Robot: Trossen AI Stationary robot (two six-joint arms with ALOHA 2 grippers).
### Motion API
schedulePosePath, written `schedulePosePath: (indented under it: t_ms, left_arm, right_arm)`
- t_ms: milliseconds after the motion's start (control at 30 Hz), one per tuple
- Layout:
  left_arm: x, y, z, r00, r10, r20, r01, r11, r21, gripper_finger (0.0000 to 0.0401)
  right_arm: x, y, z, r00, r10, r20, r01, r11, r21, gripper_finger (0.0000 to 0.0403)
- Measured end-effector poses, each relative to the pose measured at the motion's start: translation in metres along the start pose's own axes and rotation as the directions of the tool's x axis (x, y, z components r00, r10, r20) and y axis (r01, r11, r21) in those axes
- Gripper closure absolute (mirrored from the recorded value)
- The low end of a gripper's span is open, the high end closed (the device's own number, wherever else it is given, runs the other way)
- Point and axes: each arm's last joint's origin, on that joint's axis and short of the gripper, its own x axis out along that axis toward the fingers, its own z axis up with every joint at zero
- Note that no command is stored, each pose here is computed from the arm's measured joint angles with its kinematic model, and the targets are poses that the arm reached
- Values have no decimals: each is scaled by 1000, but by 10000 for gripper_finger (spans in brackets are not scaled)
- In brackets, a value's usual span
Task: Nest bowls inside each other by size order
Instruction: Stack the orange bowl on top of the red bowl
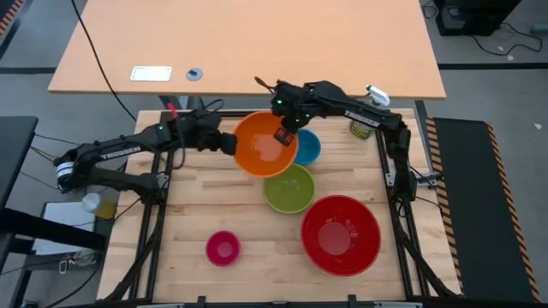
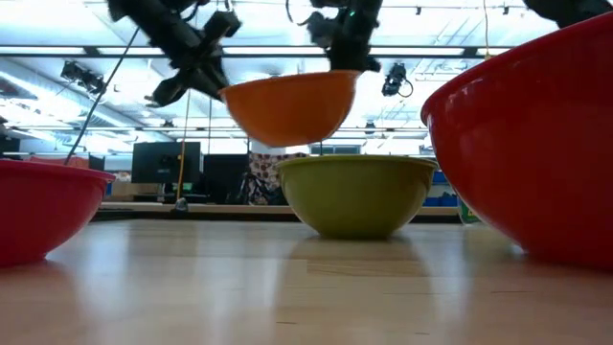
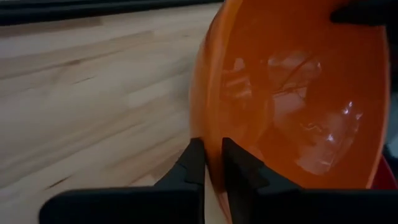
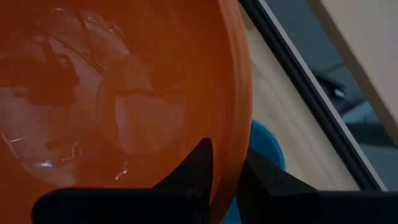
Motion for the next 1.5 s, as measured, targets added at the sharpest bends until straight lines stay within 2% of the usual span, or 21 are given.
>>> schedulePosePath:
  t_ms: [200, 333, 500, 667, 1000, 1267, 1500]
  left_arm:
    - [18, -38, 10, 998, -13, -62, 18, 997, 80, 368]
    - [26, -61, 10, 994, -38, -103, 50, 992, 117, 364]
    - [33, -90, 4, 985, -99, -144, 122, 980, 156, 361]
    - [48, -114, -2, 979, -118, -164, 148, 971, 185, 361]
    - [87, -164, -24, 961, -157, -226, 209, 951, 226, 360]
    - [115, -203, -54, 938, -173, -302, 248, 941, 231, 359]
    - [129, -220, -84, 913, -176, -369, 265, 942, 205, 359]
  right_arm:
    - [-33, 8, -25, 995, -61, -83, 62, 998, 13, 342]
    - [-57, 18, -44, 993, -50, -103, 52, 998, 21, 336]
    - [-82, 28, -81, 994, -30, -105, 35, 998, 44, 334]
    - [-85, 31, -118, 990, -56, -132, 68, 994, 86, 334]
    - [-97, 39, -195, 987, -22, -160, 52, 981, 187, 334]
    - [-98, 52, -247, 976, 19, -217, 25, 979, 201, 334]
    - [-91, 70, -280, 972, 56, -226, -14, 982, 187, 334]
